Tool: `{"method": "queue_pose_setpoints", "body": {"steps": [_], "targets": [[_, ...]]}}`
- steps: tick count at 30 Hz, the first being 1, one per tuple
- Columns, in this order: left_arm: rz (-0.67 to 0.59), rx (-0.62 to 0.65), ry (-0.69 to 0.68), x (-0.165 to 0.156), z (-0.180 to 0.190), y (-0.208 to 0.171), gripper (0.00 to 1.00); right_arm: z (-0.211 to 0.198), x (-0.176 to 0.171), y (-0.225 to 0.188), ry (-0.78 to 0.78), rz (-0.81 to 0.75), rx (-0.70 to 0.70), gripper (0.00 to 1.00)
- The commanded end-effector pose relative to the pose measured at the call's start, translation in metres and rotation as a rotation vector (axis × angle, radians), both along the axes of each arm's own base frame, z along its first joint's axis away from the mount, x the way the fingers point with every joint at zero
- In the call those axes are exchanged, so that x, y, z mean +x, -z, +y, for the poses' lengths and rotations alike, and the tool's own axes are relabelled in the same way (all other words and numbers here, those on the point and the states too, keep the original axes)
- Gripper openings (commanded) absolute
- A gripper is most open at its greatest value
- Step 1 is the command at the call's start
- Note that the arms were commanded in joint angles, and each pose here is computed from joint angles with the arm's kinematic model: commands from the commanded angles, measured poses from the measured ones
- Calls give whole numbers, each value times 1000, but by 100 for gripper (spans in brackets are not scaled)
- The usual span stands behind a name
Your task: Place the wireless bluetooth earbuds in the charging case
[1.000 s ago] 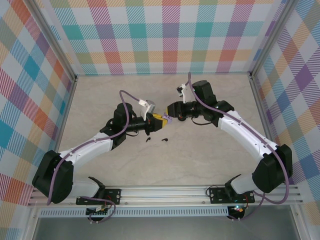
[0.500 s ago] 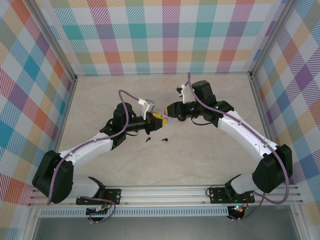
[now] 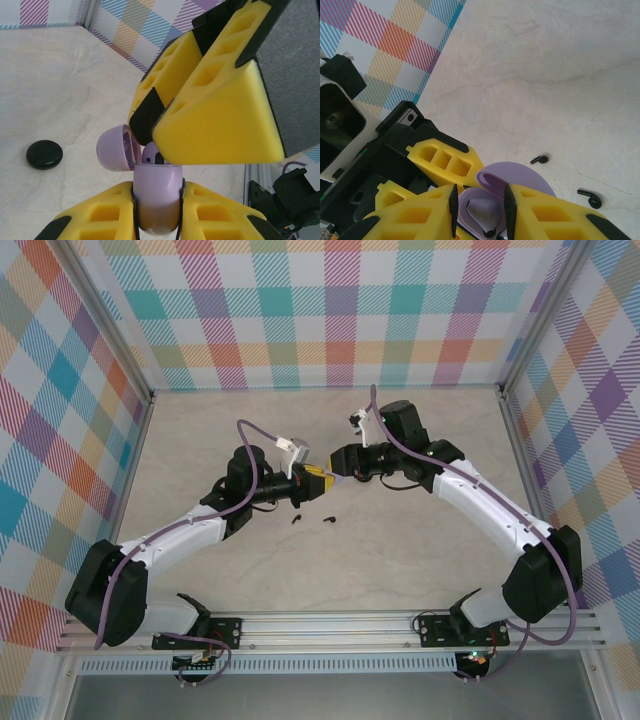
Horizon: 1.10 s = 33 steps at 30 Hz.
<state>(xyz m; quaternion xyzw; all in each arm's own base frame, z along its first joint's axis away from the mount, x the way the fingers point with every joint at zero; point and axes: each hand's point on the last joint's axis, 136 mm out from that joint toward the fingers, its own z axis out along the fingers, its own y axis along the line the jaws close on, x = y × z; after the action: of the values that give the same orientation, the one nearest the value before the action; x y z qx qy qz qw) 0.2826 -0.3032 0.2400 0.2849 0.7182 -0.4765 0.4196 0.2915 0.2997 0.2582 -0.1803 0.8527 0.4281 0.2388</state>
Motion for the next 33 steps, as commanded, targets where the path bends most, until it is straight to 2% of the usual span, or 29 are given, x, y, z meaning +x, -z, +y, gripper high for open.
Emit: {"method": "queue_pose_setpoints", "body": {"steps": [1,7,14,18,26,33], "targets": [[-76,-57,25,-2,-8,-26,5,4,-3,-10,-25,-24,5,35],[-73,-45,23,-3,-6,-26,5,-3,-1,-25,11,-77,0,46],[-88,-30,12,-6,-2,-30,5,-25,7,-36,136,-140,-22,49],[-102,-41,16,-9,-1,-36,5,-34,10,-36,153,-135,-20,49],[-151,-110,90,-26,-2,-66,5,-56,20,-17,165,-43,33,38],[-194,-153,146,-41,-2,-88,5,-54,19,-5,88,5,99,28]]}}
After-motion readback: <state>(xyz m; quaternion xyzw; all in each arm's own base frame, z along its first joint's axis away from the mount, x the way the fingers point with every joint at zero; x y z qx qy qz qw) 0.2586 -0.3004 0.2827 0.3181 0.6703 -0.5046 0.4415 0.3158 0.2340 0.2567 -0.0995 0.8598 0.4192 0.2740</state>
